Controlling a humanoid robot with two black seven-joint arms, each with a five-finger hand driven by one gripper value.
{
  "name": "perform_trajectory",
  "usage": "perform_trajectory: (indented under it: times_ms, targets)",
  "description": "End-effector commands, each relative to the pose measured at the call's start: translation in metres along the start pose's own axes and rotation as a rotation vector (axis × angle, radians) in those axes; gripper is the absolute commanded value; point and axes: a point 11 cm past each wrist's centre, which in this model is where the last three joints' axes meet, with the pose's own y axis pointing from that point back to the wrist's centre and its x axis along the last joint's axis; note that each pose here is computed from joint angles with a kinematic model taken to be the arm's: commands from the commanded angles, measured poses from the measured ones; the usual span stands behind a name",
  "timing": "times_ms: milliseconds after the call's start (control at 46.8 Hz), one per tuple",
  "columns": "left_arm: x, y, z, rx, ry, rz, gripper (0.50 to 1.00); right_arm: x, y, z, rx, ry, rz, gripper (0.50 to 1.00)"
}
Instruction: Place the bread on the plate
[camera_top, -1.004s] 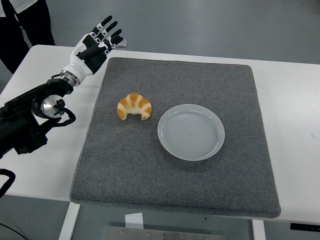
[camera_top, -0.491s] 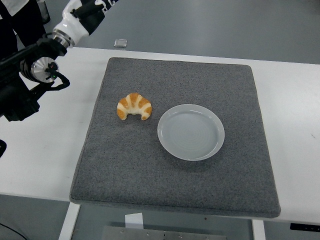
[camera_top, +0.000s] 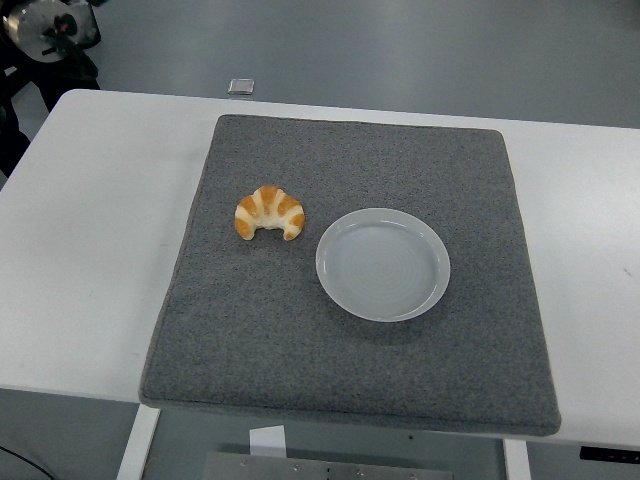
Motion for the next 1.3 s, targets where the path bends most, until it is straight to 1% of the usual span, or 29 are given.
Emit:
perform_trajectory:
  times_ms: [0, 192, 342, 427, 534, 598, 705, 855, 1026, 1282]
  targets:
    - [-0.005, 0.01, 0.001, 0.055, -0.141, -0.051, 0.973, 0.0, 0.0, 0.0, 0.0, 0.0, 0.001, 0.954]
    - [-0.02, 0.042, -0.026, 0.185, -0.386, -0.176, 0.973, 0.0, 0.0, 0.0, 0.0, 0.0, 0.001, 0.952]
    - [-0.025, 0.055, -0.054, 0.275, -0.483, -0.233, 0.973, 0.0, 0.0, -0.001, 0.001, 0.0, 0.001, 0.952]
    - [-0.025, 0.06, -0.072, 0.315, -0.531, -0.237, 0.973, 0.0, 0.0, -0.001, 0.001, 0.0, 0.001, 0.952]
    - [-0.025, 0.07, -0.102, 0.363, -0.638, -0.237, 0.973, 0.0, 0.0, -0.001, 0.001, 0.0, 0.001, 0.952]
    - [-0.028, 0.076, -0.117, 0.375, -0.697, -0.238, 0.973, 0.0, 0.0, -0.001, 0.001, 0.0, 0.001, 0.952]
    - [-0.036, 0.086, -0.14, 0.394, -0.713, -0.242, 0.973, 0.0, 0.0, -0.001, 0.001, -0.002, 0.001, 0.952]
    - [-0.056, 0.087, -0.166, 0.403, -0.684, -0.268, 0.973, 0.0, 0.0, -0.001, 0.001, 0.0, 0.001, 0.952]
    - [-0.064, 0.08, -0.17, 0.377, -0.704, -0.25, 0.975, 0.0, 0.0, -0.001, 0.001, 0.0, -0.001, 0.952]
    - [-0.078, 0.075, -0.186, 0.365, -0.687, -0.249, 0.975, 0.0, 0.0, -0.001, 0.001, 0.0, 0.001, 0.952]
